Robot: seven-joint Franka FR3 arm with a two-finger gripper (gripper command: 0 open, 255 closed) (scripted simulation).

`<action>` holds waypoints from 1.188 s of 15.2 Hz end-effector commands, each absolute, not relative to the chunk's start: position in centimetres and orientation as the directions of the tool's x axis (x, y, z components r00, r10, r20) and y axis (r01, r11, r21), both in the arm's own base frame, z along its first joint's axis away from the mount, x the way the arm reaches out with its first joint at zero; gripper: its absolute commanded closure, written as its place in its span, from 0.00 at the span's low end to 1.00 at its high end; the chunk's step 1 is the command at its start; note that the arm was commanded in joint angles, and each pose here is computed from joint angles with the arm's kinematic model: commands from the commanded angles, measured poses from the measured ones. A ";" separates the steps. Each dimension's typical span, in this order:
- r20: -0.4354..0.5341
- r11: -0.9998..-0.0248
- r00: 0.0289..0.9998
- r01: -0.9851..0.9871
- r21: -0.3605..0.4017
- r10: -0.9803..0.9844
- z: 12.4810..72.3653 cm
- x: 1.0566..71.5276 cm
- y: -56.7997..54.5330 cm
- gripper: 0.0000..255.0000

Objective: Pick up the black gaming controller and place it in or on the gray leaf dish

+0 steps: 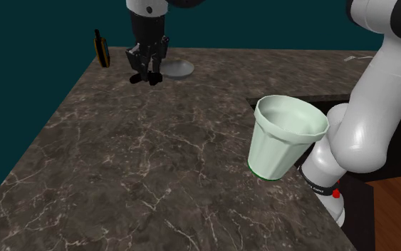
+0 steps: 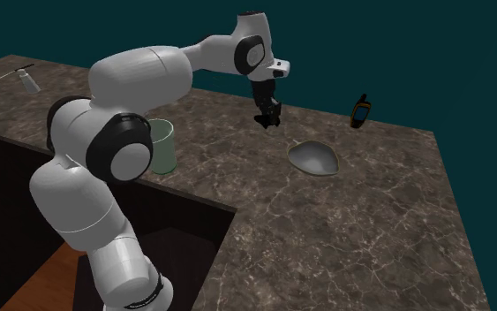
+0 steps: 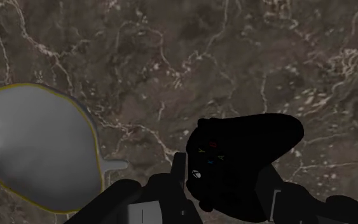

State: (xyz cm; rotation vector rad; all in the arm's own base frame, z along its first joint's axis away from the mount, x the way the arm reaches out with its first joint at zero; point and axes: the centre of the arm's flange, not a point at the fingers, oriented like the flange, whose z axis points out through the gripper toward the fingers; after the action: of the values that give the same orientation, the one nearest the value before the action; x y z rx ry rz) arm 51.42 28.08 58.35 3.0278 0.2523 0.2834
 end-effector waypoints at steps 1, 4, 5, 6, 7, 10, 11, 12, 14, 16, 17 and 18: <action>0.176 -0.982 0.969 0.155 0.105 0.172 59.5 51.3 28.1 1.00; 0.176 -0.982 0.969 0.155 0.105 0.172 61.1 51.3 28.1 1.00; 0.176 -0.982 0.969 0.155 0.105 0.172 61.6 51.3 28.1 1.00; 0.176 -0.982 0.969 0.155 0.105 0.172 62.1 51.3 28.1 1.00; 0.176 -0.982 0.969 0.155 0.105 0.172 62.7 51.3 28.1 1.00; 0.176 -0.982 0.969 0.155 0.105 0.172 63.4 52.3 25.7 1.00; 0.176 -0.982 0.969 0.155 0.105 0.172 63.6 52.7 24.4 1.00; 0.176 -0.982 0.969 0.155 0.105 0.172 63.7 53.2 23.2 1.00; 0.176 -0.982 0.969 0.155 0.105 0.172 64.0 54.2 20.8 1.00; 0.176 -0.982 0.969 0.155 0.105 0.172 64.3 55.1 18.3 1.00; 0.176 -0.982 0.969 0.155 0.105 0.172 64.4 55.6 17.1 1.00; 0.176 -0.982 0.969 0.155 0.105 0.172 64.6 56.0 15.9 1.00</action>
State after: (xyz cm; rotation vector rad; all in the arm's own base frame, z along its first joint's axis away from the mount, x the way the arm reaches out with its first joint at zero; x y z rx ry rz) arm 55.32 17.44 64.33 3.0282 0.2506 0.2823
